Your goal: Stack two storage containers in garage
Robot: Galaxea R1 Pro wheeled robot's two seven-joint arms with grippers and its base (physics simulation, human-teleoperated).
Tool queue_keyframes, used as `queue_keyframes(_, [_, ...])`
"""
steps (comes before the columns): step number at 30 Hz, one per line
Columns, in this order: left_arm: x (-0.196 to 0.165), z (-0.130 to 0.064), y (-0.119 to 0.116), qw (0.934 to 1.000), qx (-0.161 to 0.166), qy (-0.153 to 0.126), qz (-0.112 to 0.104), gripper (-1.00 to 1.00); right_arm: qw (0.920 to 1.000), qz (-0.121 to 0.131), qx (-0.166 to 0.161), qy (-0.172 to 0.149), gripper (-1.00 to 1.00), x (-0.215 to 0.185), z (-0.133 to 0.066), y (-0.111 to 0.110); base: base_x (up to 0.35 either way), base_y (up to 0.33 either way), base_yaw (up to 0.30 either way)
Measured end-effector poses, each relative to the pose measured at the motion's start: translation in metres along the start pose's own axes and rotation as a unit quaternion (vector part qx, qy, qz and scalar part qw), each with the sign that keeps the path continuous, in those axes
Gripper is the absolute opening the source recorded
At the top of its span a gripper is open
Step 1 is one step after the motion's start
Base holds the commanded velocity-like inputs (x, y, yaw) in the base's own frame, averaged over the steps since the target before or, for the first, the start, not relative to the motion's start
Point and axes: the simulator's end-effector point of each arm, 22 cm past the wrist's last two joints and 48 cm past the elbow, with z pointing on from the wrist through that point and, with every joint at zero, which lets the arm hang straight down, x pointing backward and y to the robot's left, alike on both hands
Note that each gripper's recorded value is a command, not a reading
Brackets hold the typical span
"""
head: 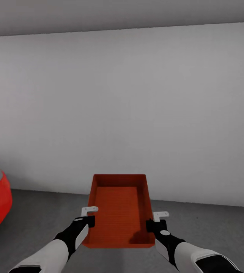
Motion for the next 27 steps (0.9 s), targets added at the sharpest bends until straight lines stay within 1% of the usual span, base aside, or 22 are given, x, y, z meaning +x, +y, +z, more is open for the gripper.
queue_keyframes(9, [0.0, 0.0, 0.0001, 1.0, 0.0, 0.0, 0.0, -1.0, 1.0, 0.0, 0.0, 0.0, -1.0, 0.0, 0.0, 0.0001, 0.313, 0.186, -0.266])
queue_keyframes(18, [0.0, 0.0, 0.0002, 1.0, 0.0, 0.0, 0.0, -1.0, 1.0, 0.0, 0.0, 0.0, -1.0, 0.0, 0.0, 0.0002, 0.312, 0.184, -0.036])
queue_keyframes(22, [-0.0008, 0.001, 0.0015, 1.0, 0.002, -0.004, -0.001, -1.0, 1.0, -0.004, 0.001, -0.003, -1.0, -0.0011, 0.0002, 0.0015, 0.0, 0.0, 0.0])
queue_keyframes(27, [-0.0017, 0.0009, 0.0018, 1.0, 0.002, -0.004, 0.001, -1.0, 1.0, -0.003, 0.003, -0.003, -1.0, -0.0009, 0.0, 0.0018, 0.001, 0.0, 0.0])
